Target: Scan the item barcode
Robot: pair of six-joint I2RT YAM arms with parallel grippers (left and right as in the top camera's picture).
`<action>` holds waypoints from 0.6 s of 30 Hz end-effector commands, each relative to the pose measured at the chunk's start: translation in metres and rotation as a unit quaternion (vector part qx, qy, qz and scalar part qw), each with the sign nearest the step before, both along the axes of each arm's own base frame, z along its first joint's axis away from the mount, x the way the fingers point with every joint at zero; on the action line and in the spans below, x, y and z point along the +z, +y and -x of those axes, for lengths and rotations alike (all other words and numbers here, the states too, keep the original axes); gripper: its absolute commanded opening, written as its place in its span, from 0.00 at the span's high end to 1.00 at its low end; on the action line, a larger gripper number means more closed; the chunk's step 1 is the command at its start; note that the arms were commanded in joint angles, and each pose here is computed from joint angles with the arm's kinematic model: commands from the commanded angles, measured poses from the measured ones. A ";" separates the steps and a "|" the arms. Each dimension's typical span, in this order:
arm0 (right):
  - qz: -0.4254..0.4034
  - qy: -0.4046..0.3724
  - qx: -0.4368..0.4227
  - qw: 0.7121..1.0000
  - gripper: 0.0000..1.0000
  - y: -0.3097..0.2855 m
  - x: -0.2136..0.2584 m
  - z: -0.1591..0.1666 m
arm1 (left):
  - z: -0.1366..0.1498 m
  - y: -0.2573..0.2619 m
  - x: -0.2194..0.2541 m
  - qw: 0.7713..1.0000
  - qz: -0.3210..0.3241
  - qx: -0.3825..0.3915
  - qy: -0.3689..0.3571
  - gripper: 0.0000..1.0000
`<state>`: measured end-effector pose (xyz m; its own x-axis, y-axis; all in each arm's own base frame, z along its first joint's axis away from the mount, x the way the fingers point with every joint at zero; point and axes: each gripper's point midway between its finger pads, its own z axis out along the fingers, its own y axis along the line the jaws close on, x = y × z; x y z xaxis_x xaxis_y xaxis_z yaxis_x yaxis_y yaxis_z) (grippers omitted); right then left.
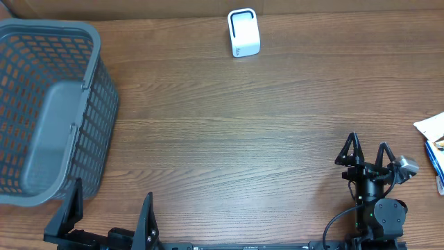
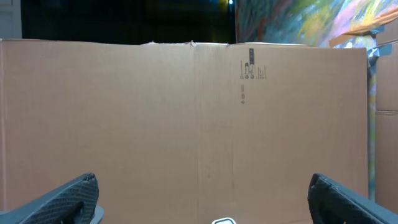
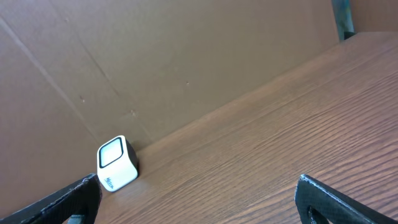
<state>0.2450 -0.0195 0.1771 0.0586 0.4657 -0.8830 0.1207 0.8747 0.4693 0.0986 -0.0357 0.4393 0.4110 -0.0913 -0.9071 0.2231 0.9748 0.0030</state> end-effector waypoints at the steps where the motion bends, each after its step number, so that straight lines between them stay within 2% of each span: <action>1: -0.004 -0.002 -0.006 1.000 0.00 -0.002 -0.002 0.000 | 0.000 -0.002 -0.001 1.000 0.002 -0.006 0.001 0.00; 15: -0.003 -0.003 -0.006 1.000 0.00 -0.002 -0.002 0.000 | 0.000 -0.002 0.000 1.000 0.002 -0.006 -0.001 0.00; 18: 0.026 0.000 -0.025 0.999 0.00 -0.009 -0.001 0.001 | 0.000 -0.002 -0.001 1.000 0.002 -0.006 0.000 0.01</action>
